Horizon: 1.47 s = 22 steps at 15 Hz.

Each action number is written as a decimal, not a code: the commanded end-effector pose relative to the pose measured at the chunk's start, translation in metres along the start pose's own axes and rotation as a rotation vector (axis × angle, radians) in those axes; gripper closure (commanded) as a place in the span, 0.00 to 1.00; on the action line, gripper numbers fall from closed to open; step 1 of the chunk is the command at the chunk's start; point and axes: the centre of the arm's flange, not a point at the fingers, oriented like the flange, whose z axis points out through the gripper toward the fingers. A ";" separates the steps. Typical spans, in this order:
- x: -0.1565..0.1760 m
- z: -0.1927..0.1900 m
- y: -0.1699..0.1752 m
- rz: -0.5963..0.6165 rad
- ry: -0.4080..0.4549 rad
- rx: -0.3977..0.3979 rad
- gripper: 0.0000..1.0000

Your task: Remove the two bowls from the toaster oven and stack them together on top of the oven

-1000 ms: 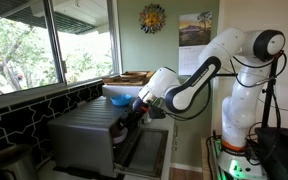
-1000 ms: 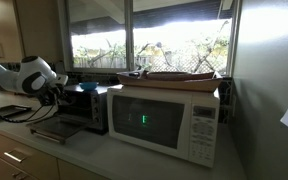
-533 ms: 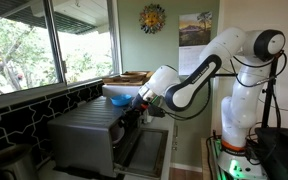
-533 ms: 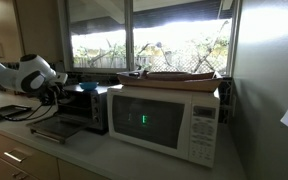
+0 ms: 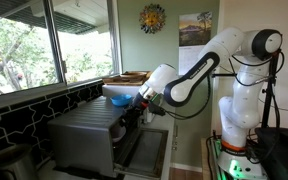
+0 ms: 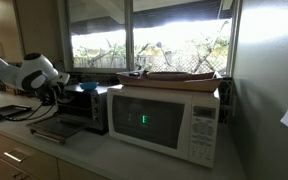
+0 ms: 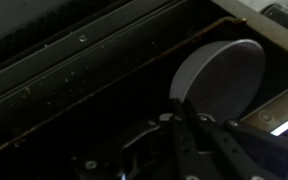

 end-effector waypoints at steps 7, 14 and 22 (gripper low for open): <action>0.037 -0.057 0.038 0.088 -0.326 -0.147 0.99; 0.048 -0.110 0.041 0.001 -0.500 -0.151 0.99; 0.091 -0.144 0.010 -0.038 -0.437 0.036 0.99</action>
